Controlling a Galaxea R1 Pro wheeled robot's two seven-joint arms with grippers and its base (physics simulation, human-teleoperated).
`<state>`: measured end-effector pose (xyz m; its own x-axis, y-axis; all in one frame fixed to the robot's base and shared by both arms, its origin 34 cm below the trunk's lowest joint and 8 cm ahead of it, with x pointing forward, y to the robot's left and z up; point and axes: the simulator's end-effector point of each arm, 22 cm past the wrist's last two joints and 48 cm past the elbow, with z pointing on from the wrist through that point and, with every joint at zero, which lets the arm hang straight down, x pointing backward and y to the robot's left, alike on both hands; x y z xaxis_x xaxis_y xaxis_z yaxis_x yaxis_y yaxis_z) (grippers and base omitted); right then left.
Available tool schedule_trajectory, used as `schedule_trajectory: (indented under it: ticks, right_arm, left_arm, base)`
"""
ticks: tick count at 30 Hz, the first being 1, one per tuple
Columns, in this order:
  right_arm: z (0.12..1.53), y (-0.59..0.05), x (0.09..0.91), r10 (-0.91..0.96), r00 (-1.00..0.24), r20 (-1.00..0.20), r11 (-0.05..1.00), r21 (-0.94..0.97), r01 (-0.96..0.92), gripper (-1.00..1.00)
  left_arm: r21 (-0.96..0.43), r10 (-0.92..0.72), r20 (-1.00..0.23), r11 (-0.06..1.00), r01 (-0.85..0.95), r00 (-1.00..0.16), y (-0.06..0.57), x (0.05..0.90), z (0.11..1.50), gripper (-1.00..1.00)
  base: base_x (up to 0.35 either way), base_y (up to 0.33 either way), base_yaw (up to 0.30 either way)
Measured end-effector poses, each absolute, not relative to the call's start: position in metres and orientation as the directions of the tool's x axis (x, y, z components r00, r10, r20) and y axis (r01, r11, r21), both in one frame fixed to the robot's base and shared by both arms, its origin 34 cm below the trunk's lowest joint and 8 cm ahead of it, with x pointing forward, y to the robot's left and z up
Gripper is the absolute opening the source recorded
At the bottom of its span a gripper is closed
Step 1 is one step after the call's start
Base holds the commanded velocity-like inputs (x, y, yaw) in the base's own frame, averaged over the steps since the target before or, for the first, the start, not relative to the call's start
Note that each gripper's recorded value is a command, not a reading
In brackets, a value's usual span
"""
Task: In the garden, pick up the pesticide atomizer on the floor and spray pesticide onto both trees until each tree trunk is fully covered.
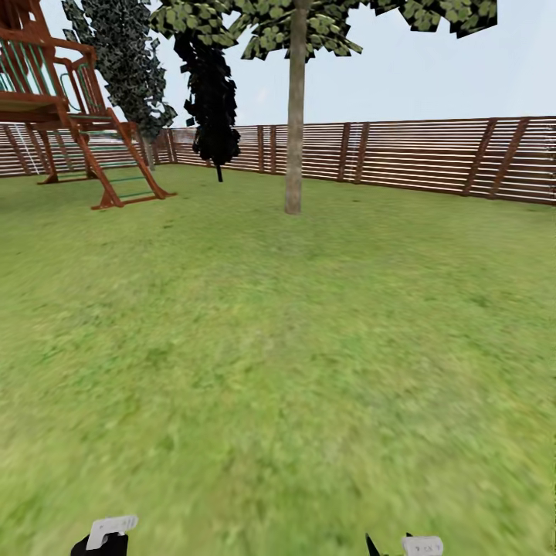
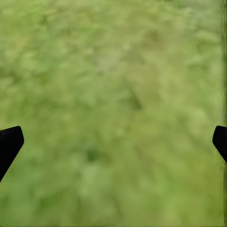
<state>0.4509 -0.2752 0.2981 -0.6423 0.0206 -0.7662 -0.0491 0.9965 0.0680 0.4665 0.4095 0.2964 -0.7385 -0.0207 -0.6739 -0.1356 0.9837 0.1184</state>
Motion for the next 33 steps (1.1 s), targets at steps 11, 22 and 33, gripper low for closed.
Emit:
schedule_trajectory:
  ticks: [11, 22, 33]
  right_arm:
    - [0.2981, -0.275, 0.4509, 0.02, -0.642, -0.766, 0.996, 0.068, -0.05, 1.0]
    - [0.2981, -0.2752, 0.451, 0.021, -0.642, -0.766, 0.996, 0.068, -0.049, 1.0]
    - [0.2981, -0.2742, 0.451, 0.022, -0.642, -0.766, 0.996, 0.069, -0.049, 1.0]
  left_arm:
    - [0.118, -0.021, -0.674, 0.984, -0.136, -0.738, 0.4093, 0.4665, 0.2963, -1.0]
    - [0.119, -0.02, -0.674, 0.984, -0.136, -0.738, 0.41, 0.4665, 0.2965, -1.0]
    - [0.119, -0.02, -0.674, 0.984, -0.136, -0.739, 0.4099, 0.4665, 0.2964, -1.0]
  base:
    - [0.339, 0.0, -0.01]
    - [0.339, 0.0, -0.019]
    - [0.339, 0.0, -0.088]
